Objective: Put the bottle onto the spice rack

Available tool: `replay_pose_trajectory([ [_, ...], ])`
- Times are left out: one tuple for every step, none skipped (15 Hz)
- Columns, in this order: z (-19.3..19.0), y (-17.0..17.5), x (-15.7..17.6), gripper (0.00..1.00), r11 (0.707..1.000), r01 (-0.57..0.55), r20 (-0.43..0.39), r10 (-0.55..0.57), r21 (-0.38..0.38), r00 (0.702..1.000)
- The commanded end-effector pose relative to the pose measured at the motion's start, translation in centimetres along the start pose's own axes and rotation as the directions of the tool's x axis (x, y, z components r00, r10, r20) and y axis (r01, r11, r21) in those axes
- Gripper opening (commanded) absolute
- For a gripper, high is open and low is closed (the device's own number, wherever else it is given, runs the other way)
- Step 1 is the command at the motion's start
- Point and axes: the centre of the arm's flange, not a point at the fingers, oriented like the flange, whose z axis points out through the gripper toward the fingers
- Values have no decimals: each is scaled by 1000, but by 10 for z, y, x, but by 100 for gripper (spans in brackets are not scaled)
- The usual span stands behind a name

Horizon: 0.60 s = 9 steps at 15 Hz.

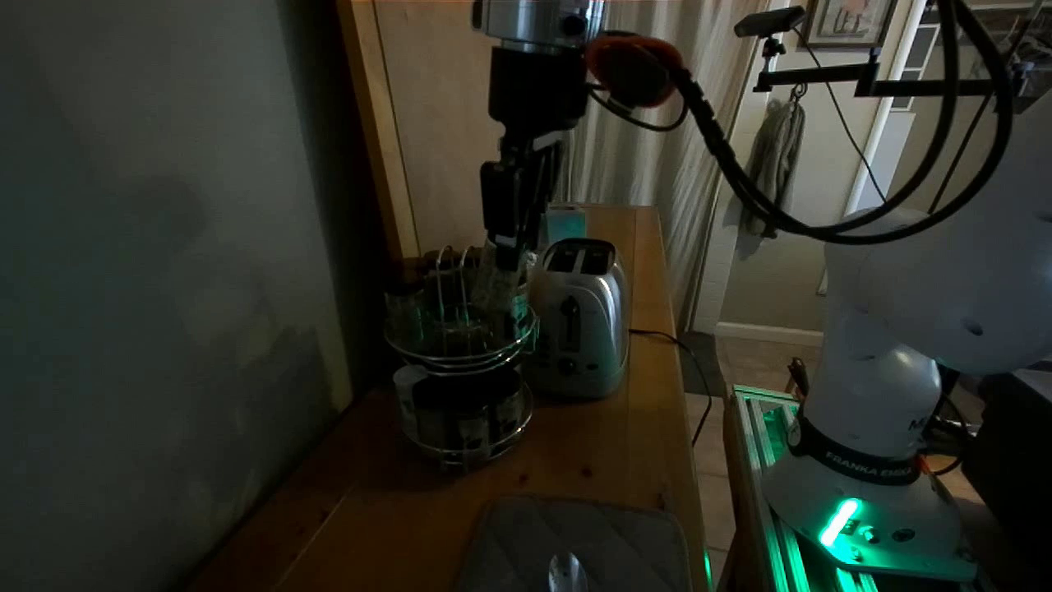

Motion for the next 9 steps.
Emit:
replay_pose_trajectory([
  [9,3,19,25,999,20,36,-21,31,999],
  [12,2,20,25,999,23,49,-25,32,998],
  [15,2,22,25,999,26,63,-29,36,998],
  [19,2,22,25,999,32,78,-34,32,996],
  [22,1,23,25,999,38,89,-40,28,995],
  [24,1,23,25,999,43,99,-45,25,994],
  [27,1,23,25,999,48,107,-51,22,993],
  [29,0,24,25,998,53,114,-55,21,992],
  [31,0,24,25,998,55,120,-57,18,991],
])
